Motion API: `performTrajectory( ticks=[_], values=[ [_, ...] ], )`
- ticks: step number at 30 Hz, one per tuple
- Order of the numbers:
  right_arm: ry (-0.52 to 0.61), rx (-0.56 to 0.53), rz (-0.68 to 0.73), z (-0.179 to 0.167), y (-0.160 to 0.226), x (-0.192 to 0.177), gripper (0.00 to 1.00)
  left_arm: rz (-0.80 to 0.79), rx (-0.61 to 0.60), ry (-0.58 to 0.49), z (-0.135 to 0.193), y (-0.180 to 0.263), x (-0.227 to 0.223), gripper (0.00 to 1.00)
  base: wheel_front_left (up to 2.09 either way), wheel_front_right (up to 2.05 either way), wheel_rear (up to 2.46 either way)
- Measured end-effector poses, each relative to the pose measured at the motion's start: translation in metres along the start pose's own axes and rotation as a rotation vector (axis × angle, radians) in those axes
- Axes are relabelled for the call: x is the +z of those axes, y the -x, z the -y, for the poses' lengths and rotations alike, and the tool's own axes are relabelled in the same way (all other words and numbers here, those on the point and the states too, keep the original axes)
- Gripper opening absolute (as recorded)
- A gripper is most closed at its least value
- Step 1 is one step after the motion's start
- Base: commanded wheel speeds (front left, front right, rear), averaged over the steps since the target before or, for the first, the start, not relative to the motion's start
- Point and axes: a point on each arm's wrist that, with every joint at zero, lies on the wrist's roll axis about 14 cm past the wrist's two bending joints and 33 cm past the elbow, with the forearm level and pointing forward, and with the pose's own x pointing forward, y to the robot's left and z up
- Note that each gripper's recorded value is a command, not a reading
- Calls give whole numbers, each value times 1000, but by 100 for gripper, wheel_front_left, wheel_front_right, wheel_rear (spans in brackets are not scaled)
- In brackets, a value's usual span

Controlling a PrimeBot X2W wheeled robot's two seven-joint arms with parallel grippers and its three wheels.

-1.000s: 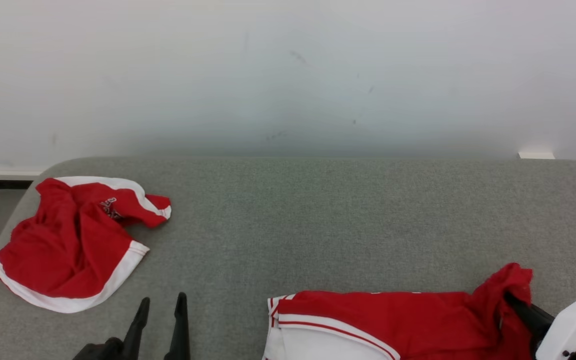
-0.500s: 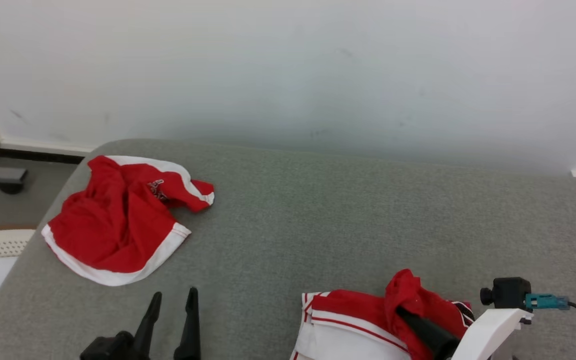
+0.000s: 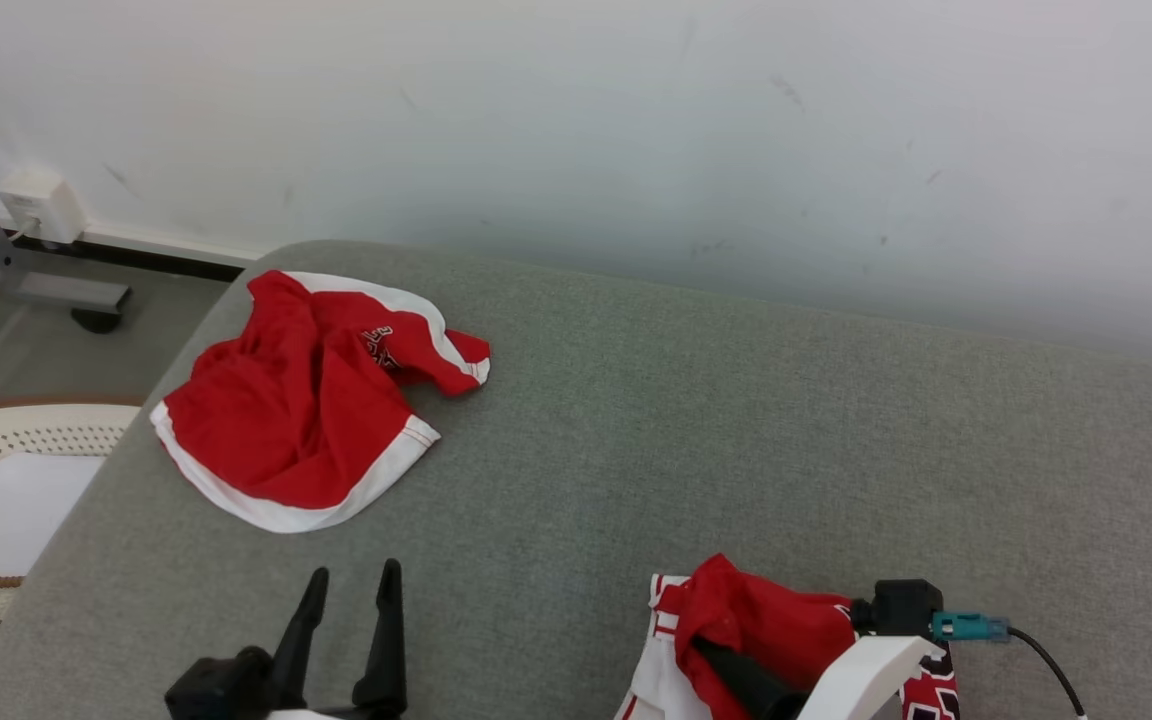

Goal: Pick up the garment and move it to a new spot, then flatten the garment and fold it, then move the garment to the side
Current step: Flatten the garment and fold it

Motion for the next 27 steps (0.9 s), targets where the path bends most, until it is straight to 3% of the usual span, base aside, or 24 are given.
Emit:
performTrajectory(
  ticks=[2, 3, 4, 11, 15, 22, 27],
  values=[
    [-2, 9, -5, -3, -6, -3, 0, 2, -1, -2, 0, -1, 1, 100, 0, 0, 0],
    [-7, 9, -6, -3, -8, -5, 37, 3, -1, -3, 0, -1, 1, 100, 0, 0, 0],
    [-10, 8, -9, -3, -10, -7, 99, 2, -1, -3, 0, -2, 1, 100, 0, 0, 0],
    [11, 59, 97, -23, -13, 17, 100, 3, -8, -7, 3, -6, 1, 100, 0, 0, 0],
    [66, 104, 239, -37, 4, 56, 100, 7, -24, -6, 8, -10, 2, 100, 0, 0, 0],
    [346, -6, 546, -15, 81, 142, 100, 8, -67, 0, 22, -20, 1, 100, 0, 0, 0],
    [557, -139, 722, 4, 141, 173, 100, 22, -99, 5, 33, -30, 4, 100, 0, 0, 0]
  ],
)
